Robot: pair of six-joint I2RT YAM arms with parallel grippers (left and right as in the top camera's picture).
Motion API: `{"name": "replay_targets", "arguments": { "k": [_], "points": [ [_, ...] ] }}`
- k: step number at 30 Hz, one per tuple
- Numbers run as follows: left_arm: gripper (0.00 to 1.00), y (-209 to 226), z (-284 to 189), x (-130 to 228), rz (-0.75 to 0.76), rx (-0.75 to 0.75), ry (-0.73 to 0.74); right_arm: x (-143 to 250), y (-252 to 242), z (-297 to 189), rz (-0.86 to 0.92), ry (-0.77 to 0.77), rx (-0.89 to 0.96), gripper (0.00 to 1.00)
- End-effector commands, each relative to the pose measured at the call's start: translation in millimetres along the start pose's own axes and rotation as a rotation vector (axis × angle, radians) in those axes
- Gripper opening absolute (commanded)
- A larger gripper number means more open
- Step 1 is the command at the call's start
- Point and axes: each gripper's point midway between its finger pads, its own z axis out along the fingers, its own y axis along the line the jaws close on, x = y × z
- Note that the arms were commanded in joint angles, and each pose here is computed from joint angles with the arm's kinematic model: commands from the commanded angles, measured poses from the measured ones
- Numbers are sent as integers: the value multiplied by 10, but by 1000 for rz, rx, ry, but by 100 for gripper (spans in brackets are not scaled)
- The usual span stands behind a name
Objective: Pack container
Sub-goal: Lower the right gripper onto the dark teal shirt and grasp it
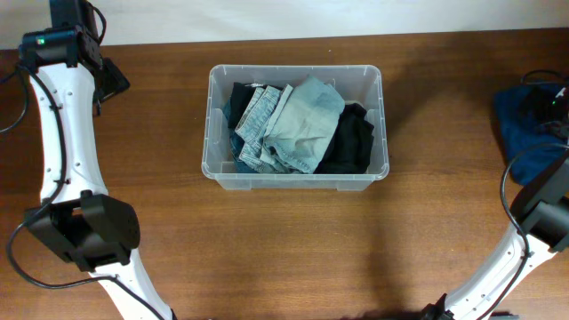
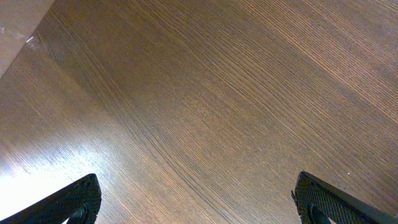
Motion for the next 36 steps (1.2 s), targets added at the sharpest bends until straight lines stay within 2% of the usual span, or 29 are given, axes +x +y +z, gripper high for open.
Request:
{"name": "replay_targets", "arguments": {
  "k": [1, 14, 27, 34, 35, 36],
  "points": [
    [99, 12, 15, -3, 0, -8, 0, -14, -19, 53, -30, -8, 24, 99],
    [100, 12, 15, -3, 0, -8, 0, -229, -176, 78, -19, -92, 26, 98],
    [99, 12, 15, -3, 0, -8, 0, 359, -222, 906, 48, 103, 5, 98],
    [100, 12, 15, -3, 0, -8, 0, 472, -220, 958, 52, 143, 5, 99],
    [99, 12, 15, -3, 0, -8, 0, 496, -225, 955, 53, 153, 6, 98],
    [99, 12, 15, -3, 0, -8, 0, 509, -228, 953, 53, 158, 6, 91]
  ]
}}
